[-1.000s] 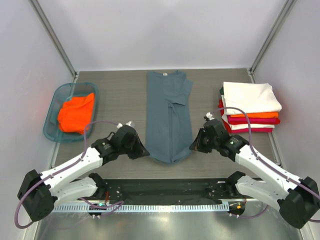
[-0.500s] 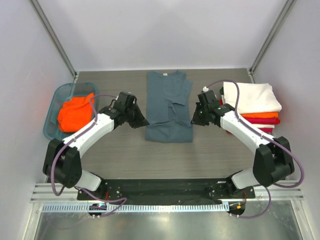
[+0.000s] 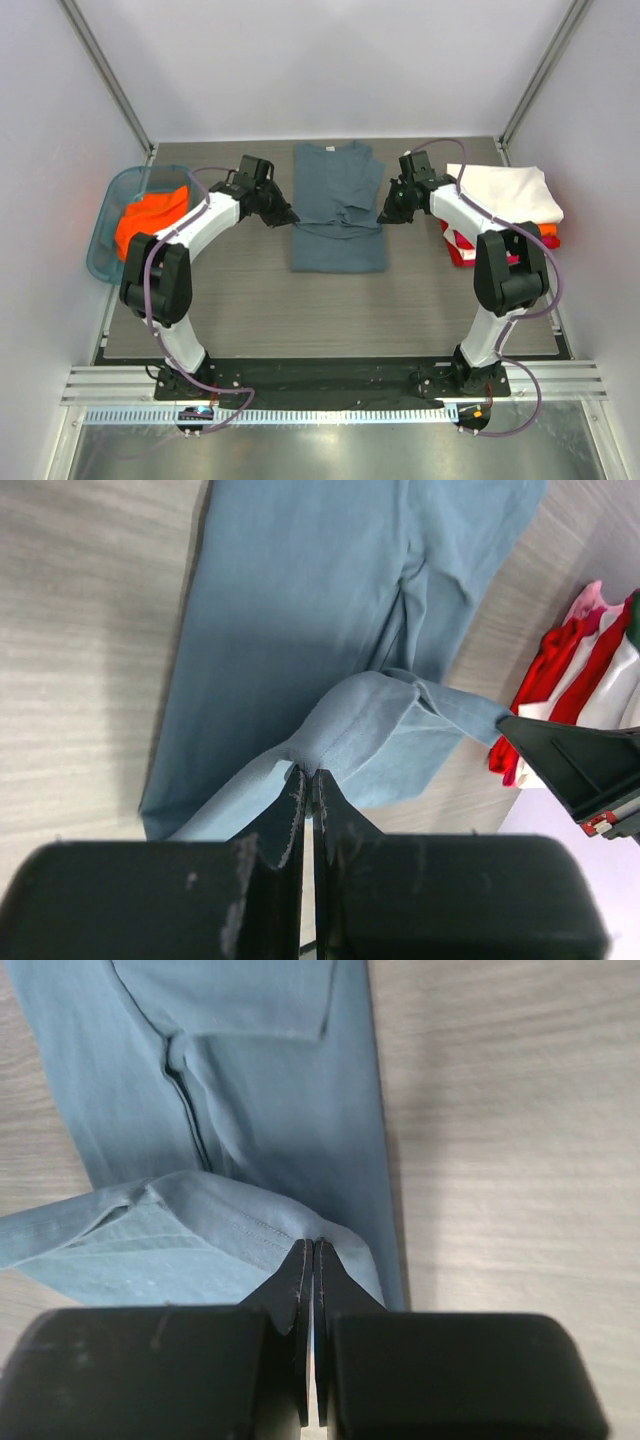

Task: Fold and stack the t-shirts
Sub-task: Fold the tshirt

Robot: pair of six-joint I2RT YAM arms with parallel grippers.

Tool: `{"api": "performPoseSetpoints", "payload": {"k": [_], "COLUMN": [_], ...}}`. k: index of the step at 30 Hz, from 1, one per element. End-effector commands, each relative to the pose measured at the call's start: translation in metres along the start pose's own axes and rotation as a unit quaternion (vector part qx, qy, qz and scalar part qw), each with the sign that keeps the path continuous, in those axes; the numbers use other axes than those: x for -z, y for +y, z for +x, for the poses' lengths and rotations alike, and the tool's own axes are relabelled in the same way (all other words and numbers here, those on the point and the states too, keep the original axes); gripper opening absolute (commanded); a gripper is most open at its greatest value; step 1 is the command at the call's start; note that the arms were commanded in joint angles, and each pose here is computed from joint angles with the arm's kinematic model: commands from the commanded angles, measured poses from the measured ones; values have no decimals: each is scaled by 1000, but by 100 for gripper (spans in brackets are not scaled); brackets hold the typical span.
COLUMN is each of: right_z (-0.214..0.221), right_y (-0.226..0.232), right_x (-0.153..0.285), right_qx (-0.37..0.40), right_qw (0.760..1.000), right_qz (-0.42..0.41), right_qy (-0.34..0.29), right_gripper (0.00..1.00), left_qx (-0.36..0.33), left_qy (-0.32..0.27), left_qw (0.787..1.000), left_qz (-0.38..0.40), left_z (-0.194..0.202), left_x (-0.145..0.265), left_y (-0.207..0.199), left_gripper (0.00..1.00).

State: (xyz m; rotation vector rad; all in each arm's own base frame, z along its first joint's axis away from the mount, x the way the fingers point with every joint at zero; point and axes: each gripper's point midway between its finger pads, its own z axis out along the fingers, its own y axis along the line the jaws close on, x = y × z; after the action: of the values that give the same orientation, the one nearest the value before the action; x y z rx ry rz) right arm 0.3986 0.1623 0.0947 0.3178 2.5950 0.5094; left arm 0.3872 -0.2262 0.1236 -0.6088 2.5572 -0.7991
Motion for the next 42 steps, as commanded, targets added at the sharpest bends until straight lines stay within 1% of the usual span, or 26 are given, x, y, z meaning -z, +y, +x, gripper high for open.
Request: {"api": "performPoseSetpoints", "payload": {"k": [1, 10, 21, 27, 35, 36, 38, 39, 40, 42], "right_z": [-29, -48, -58, -69, -80, -81, -81, -81, -79, -78], "right_y": [19, 17, 14, 11, 14, 15, 13, 13, 11, 11], "right_x": [2, -19, -31, -27, -29, -31, -37, -38, -39, -33], "right_qx": [7, -14, -27, -36, -41, -42, -45, -46, -48, -45], "right_qw": [999, 999, 998, 998, 997, 997, 997, 997, 997, 997], "right_qz": [-37, -44, -48, -53, -63, -64, -60, -59, -57, -58], "right_qy": [-23, -17, -14, -22, -25, -24, -22, -21, -18, -22], "right_gripper": [1, 1, 1, 1, 2, 10, 29, 40, 45, 47], "left_qx": [-5, 16, 24, 24, 26, 24, 26, 23, 26, 24], "left_qy": [-2, 2, 9, 8, -8, -7, 8, 14, 23, 28], "left_qw": [999, 999, 999, 998, 998, 997, 998, 997, 998, 998], "left_qz": [36, 35, 46, 56, 64, 69, 64, 69, 61, 57], "left_z": [-16, -34, -47, -54, -70, -72, -69, -70, -66, -64], "left_x": [-4, -26, -37, -36, -30, -32, -43, -44, -46, -47], "left_y": [-19, -10, -10, -18, -25, -28, -24, -28, -24, -21], "left_gripper": [0, 0, 0, 0, 0, 3, 15, 29, 33, 41]}}
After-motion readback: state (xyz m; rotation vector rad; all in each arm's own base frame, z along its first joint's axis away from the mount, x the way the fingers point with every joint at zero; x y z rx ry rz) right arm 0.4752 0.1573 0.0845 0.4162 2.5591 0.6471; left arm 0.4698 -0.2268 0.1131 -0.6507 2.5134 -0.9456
